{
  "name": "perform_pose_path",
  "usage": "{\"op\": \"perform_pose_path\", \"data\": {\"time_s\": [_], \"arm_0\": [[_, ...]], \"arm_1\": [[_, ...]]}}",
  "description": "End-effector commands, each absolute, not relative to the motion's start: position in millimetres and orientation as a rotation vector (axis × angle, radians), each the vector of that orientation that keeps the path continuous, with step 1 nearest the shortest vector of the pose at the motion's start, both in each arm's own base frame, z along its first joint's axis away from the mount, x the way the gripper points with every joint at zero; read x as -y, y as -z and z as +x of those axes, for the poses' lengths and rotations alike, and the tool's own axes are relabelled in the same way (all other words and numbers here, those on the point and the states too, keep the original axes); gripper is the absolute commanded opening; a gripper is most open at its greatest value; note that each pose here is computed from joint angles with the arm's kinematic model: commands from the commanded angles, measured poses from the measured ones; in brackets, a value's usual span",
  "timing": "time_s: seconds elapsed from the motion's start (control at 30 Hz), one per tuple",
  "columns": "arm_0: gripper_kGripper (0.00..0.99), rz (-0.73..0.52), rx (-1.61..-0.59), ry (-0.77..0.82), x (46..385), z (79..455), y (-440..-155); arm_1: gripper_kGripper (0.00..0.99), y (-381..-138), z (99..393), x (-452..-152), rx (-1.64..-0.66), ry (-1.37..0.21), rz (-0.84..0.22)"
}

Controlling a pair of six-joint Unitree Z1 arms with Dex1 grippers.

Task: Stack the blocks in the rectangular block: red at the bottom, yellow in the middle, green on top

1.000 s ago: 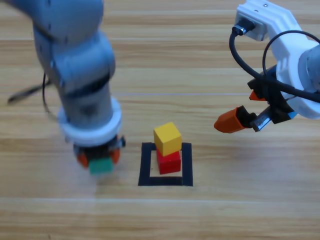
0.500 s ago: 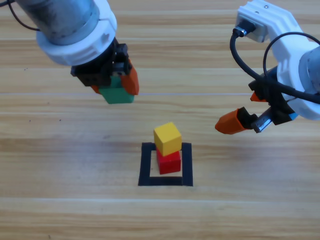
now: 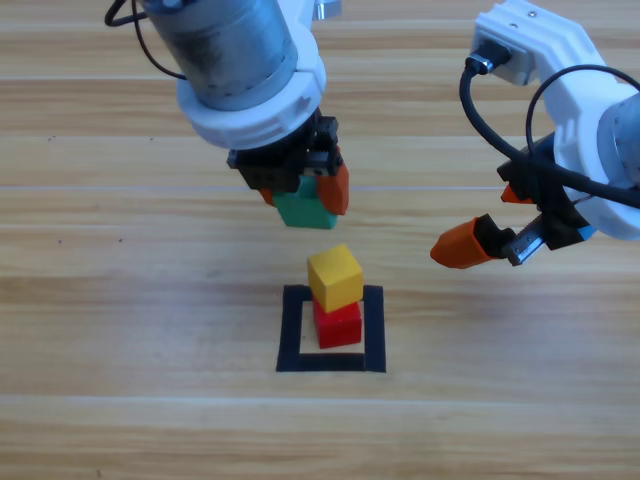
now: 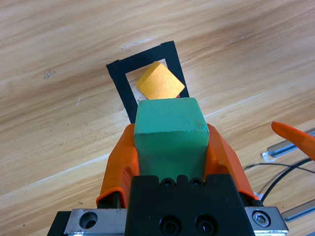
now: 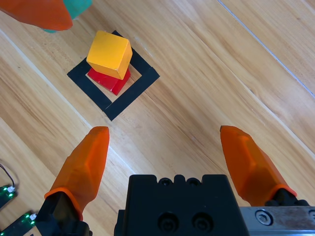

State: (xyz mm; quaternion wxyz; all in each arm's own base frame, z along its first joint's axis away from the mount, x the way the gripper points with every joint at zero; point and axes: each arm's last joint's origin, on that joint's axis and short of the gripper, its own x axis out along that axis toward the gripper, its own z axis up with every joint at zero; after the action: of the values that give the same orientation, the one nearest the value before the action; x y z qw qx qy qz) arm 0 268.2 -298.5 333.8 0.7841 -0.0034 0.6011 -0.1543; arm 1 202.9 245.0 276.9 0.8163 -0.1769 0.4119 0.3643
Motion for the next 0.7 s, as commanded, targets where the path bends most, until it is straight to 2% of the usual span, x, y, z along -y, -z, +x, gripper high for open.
{"op": "perform_pose_path", "data": {"time_s": [0.03,0.3,0.5,0.7], "arm_0": [[0.0,0.039,-1.39,0.284,313,268,-303],[0.0,0.031,-1.478,0.193,338,268,-284],[0.0,0.015,-1.486,0.156,356,266,-281],[0.0,-0.013,-1.46,0.107,359,266,-281]], "arm_1": [[0.988,-263,208,-237,-0.928,-0.726,-0.397],[0.988,-270,198,-224,-0.914,-0.716,-0.398],[0.988,-272,194,-219,-0.905,-0.708,-0.401],[0.988,-270,194,-218,-0.91,-0.701,-0.407]]}}
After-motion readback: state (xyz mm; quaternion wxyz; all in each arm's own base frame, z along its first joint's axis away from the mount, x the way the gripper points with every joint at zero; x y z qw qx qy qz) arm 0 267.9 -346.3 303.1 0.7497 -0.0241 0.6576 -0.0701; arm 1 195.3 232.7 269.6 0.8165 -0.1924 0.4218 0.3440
